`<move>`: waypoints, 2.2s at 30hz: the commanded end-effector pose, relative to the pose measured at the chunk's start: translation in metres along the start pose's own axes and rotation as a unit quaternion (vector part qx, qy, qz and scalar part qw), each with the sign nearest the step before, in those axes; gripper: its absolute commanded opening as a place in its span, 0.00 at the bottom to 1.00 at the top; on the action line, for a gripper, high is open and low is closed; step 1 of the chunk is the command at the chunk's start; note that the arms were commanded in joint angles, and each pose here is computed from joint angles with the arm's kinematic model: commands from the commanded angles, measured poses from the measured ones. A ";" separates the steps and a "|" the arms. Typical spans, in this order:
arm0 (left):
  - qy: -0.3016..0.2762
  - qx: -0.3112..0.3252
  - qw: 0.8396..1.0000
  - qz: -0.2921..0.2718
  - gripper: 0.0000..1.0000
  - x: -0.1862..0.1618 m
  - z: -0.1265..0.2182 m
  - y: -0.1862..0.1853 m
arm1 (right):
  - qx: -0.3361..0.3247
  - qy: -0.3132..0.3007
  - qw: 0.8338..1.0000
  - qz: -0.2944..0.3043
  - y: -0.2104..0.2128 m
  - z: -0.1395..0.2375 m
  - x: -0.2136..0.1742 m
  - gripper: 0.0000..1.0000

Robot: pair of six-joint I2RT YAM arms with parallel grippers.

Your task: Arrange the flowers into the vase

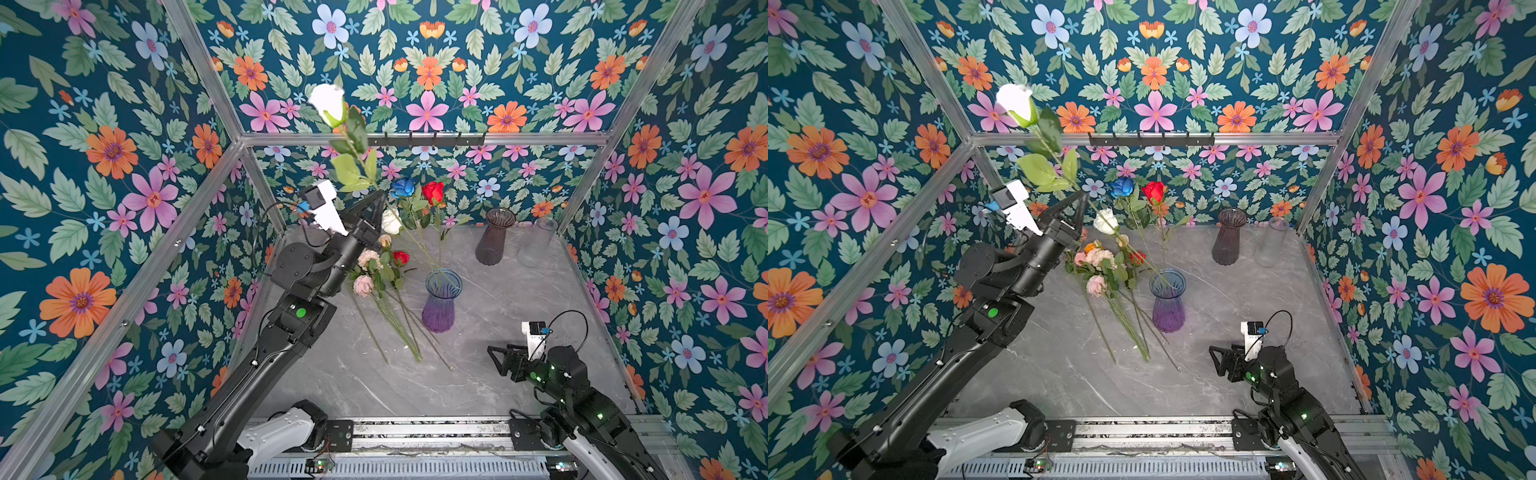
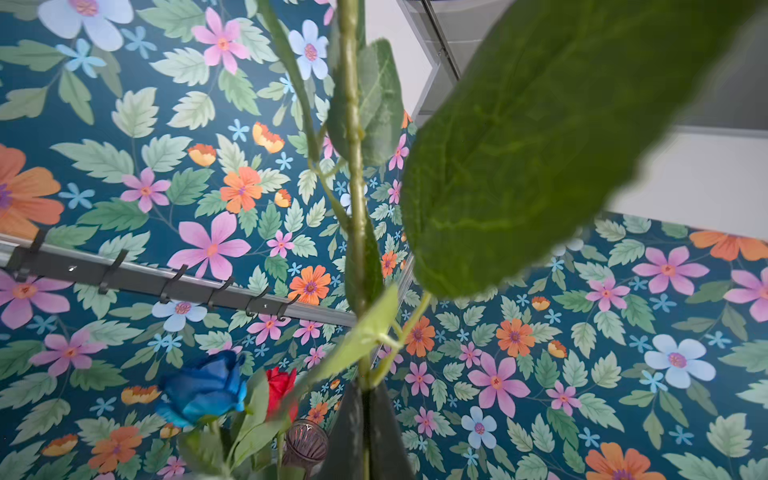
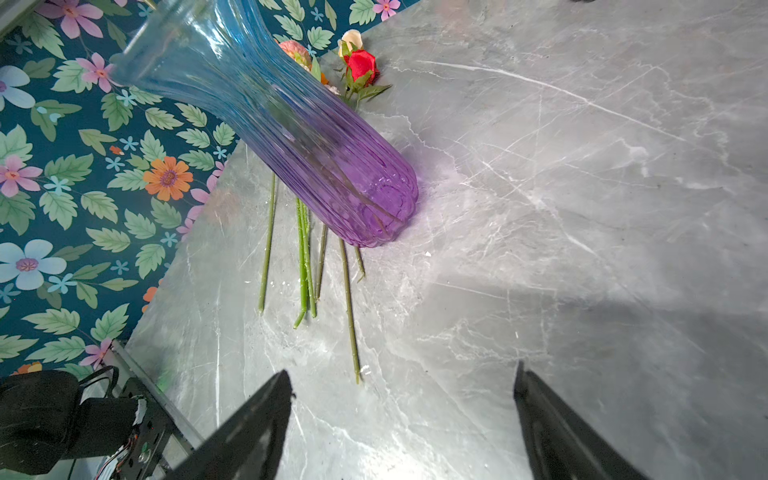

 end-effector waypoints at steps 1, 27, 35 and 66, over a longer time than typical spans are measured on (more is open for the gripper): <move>0.049 0.046 0.990 -0.126 0.00 -0.029 -0.020 -0.005 | 0.000 -0.008 1.000 0.000 0.000 0.001 0.003 0.85; 0.173 0.165 0.897 -0.373 0.00 -0.137 -0.060 -0.038 | 0.002 -0.010 1.000 0.000 0.001 0.001 0.003 0.85; 0.167 0.166 0.899 -0.369 0.00 -0.136 -0.061 -0.039 | 0.003 -0.010 1.000 0.000 0.001 0.002 0.002 0.85; 0.186 0.312 0.890 -0.276 0.00 -0.099 0.096 0.049 | -0.058 0.100 0.969 0.217 0.082 -0.038 -0.022 0.83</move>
Point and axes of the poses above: each gripper's point midway between its finger pads, its own z axis back along the fingers, its own y axis along the line the jaws close on, x = y × z, the point moved 2 cm from there along z, back along the fingers, and after that the axes turned 1 degree about -z, right-handed, at the moved point
